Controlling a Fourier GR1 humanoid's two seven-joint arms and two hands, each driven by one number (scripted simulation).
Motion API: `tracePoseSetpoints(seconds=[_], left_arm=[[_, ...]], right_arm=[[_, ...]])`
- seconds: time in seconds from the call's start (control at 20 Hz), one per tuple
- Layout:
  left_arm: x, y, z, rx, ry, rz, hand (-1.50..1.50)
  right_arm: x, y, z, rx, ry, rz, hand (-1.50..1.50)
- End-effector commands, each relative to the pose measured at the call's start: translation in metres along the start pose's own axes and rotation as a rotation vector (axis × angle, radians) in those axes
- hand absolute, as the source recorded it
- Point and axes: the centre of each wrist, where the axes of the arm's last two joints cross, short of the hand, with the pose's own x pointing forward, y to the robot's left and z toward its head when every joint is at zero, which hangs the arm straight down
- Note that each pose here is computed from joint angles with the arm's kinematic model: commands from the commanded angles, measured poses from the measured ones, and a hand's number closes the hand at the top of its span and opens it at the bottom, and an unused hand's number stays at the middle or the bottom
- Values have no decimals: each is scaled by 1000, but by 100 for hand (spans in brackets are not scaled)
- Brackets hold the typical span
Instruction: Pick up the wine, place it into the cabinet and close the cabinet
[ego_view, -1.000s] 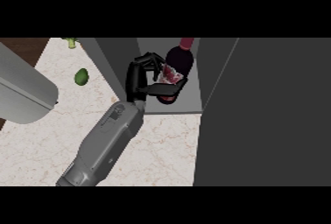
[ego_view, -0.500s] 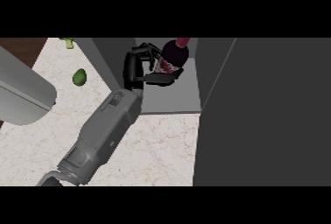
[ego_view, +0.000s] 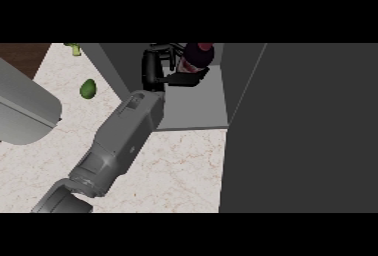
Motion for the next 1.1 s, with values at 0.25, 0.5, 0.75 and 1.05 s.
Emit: tracePoseSetpoints(seconds=[0.25,0.5,0.75,1.05], left_arm=[[-8,5,-1,78,107,126,150],[-8,17,-9,92,124,167,150],[-9,10,-6,107,121,143,150],[-24,23,4,85,107,91,150]], right_arm=[[15,4,13,43,-39,-33,-150],[2,-1,3,21,-37,-28,-150],[12,-2,4,43,-43,-38,-150],[9,-3,4,48,-46,-30,-150]])
